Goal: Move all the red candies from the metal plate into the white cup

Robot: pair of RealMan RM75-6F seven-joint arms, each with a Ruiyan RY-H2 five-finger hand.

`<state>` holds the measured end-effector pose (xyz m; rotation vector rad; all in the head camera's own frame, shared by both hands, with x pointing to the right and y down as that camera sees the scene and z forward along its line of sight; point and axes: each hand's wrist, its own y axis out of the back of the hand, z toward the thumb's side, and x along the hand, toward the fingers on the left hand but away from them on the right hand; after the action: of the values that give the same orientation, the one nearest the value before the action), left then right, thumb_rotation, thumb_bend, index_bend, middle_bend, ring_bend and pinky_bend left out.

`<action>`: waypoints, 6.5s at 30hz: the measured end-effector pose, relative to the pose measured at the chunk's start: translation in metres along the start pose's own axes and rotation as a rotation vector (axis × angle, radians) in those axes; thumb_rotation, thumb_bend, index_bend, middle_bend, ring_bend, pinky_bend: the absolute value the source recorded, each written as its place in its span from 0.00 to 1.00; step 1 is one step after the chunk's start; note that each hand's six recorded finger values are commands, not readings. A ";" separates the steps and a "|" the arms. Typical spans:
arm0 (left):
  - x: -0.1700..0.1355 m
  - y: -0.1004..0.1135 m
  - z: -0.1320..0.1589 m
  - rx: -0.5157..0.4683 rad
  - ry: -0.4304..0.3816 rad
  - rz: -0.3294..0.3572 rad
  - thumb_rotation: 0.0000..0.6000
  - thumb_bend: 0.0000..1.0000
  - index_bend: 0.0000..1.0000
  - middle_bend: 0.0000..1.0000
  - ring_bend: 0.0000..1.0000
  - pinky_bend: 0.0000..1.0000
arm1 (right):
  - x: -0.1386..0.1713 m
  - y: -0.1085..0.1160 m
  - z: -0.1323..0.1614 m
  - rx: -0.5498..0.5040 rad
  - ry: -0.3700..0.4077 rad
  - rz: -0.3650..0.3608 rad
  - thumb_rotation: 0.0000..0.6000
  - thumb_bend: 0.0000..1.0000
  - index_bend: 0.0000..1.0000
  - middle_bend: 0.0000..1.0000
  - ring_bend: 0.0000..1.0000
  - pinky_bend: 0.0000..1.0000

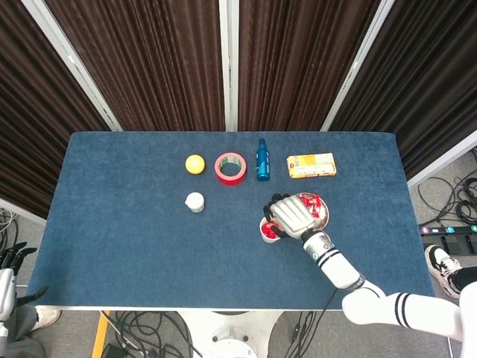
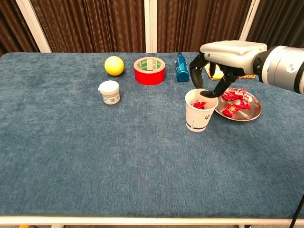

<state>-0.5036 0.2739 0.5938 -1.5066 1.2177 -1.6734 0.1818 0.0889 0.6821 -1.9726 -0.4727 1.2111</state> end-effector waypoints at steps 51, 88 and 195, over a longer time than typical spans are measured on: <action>-0.003 0.000 0.001 -0.016 -0.002 -0.014 1.00 0.09 0.30 0.25 0.17 0.28 | -0.015 -0.065 -0.083 0.309 -0.209 0.095 1.00 0.15 0.51 0.40 0.18 0.29; -0.001 0.005 0.006 -0.010 -0.016 -0.003 1.00 0.09 0.30 0.25 0.17 0.28 | 0.010 -0.005 -0.058 0.180 -0.141 -0.073 1.00 0.30 0.63 0.48 0.22 0.28; -0.003 -0.003 0.003 -0.029 -0.012 -0.024 1.00 0.09 0.30 0.25 0.17 0.28 | -0.002 -0.060 -0.103 0.092 -0.306 0.108 1.00 0.11 0.36 0.38 0.17 0.27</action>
<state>-0.4995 0.2770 0.5945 -1.5516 1.2269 -1.6667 0.2751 0.0833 0.7558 -1.7604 -0.4569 1.5865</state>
